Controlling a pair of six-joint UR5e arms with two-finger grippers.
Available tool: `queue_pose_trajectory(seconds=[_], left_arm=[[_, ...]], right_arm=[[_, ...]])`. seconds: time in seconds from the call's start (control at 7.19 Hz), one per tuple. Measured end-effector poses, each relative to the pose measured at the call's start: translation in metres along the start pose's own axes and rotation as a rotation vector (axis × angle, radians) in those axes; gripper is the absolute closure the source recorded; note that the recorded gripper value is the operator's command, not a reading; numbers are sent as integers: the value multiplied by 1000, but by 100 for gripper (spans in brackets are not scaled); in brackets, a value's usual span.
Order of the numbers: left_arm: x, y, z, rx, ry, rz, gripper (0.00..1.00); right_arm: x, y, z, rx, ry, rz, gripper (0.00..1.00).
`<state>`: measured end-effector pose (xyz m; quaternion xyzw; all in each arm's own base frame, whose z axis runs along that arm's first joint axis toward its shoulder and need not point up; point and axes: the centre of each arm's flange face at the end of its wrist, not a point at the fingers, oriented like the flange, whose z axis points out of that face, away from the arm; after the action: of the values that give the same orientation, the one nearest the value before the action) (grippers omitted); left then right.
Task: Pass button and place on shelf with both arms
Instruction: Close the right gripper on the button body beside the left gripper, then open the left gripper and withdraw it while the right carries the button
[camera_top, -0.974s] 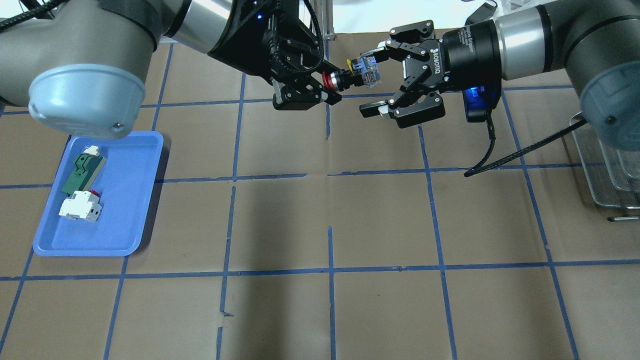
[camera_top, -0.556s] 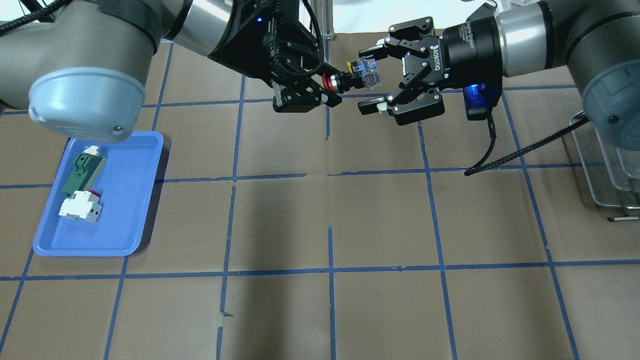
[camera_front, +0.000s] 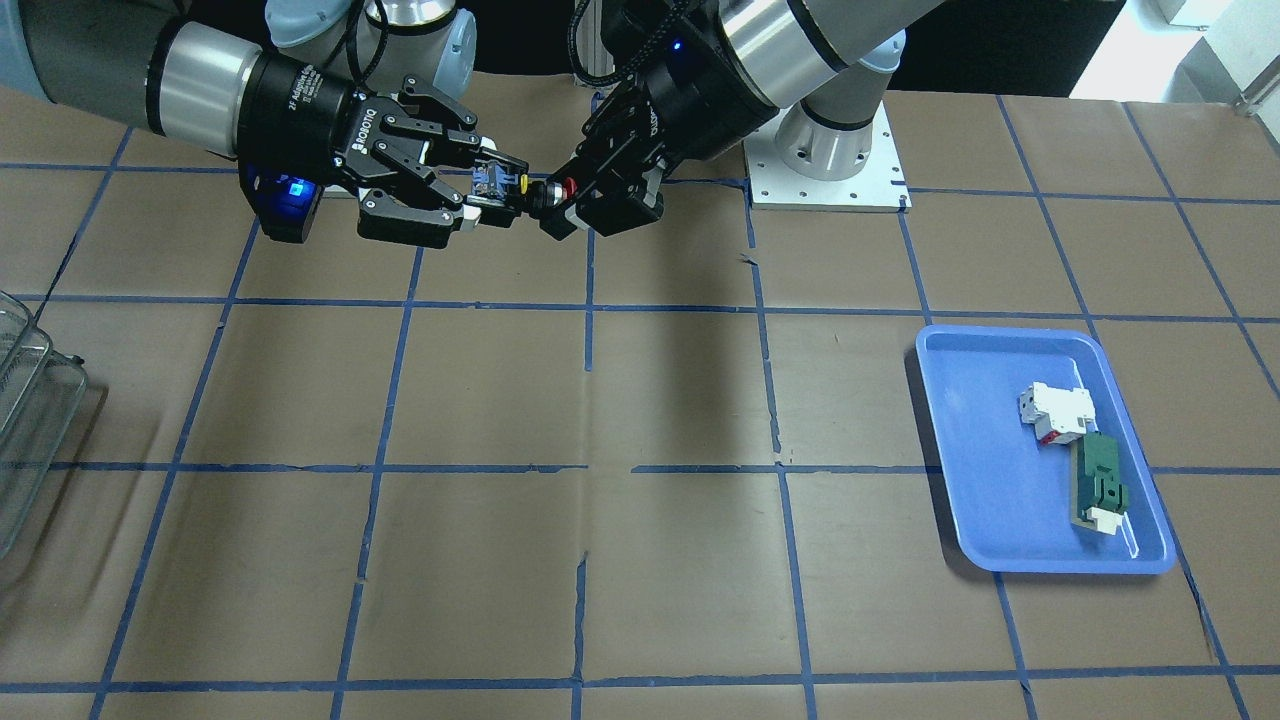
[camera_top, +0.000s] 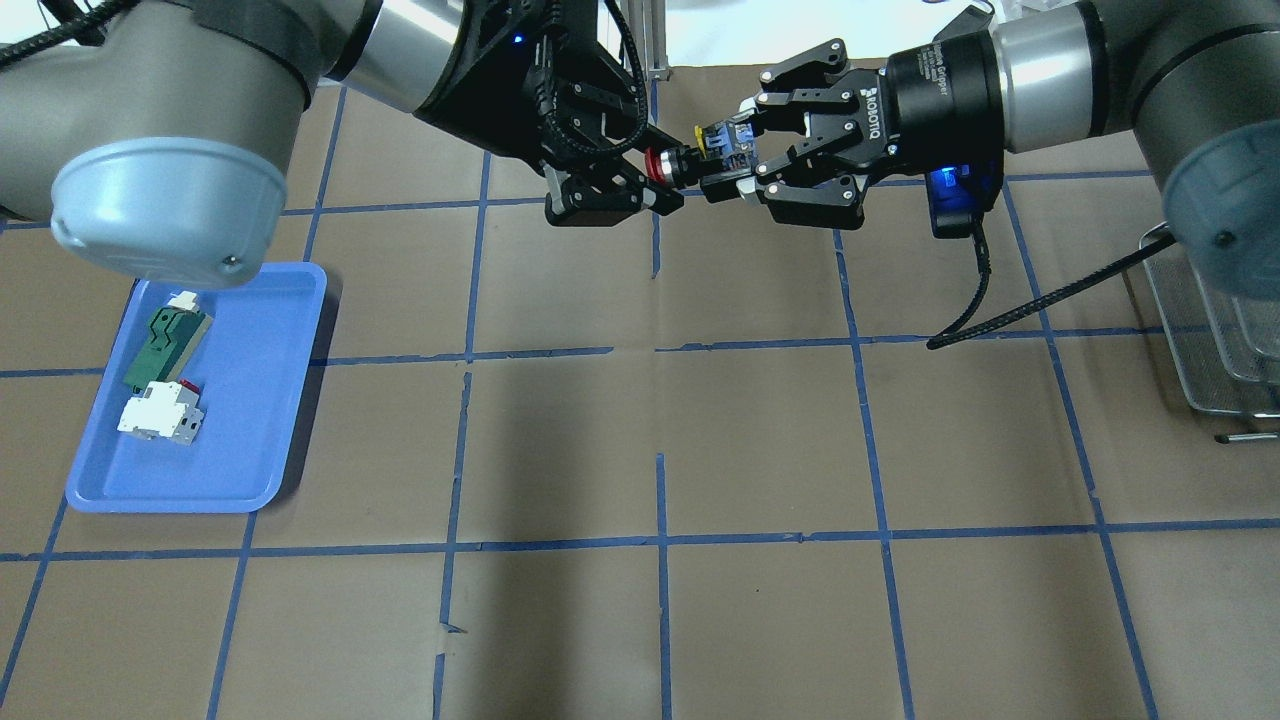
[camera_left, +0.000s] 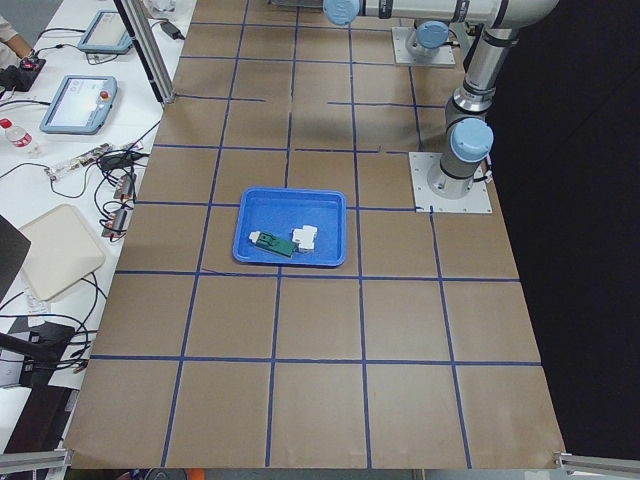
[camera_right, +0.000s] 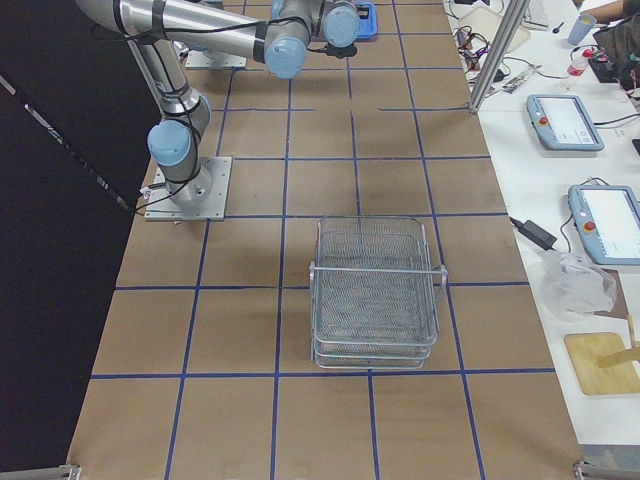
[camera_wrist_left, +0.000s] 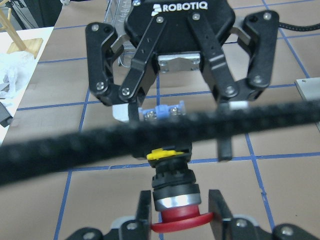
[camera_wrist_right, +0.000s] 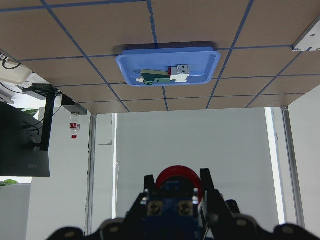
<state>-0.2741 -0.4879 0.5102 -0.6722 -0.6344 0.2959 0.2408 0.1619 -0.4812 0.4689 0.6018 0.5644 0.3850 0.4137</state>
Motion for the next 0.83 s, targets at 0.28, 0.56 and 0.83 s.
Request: queue_pose_trajectory(seconds=[0.28,0.56,0.83], left_arm=[[0,0,0,-1,0,-2,56],[-1,0,0,0,1,-7,27],[-3,1,1,0,2,-17,6]], right_arm=[[0,3,0,-32,-5,10,100],[-1,3,0,-41,-6,15,100],[-2,3,0,-42,-8,17,100]])
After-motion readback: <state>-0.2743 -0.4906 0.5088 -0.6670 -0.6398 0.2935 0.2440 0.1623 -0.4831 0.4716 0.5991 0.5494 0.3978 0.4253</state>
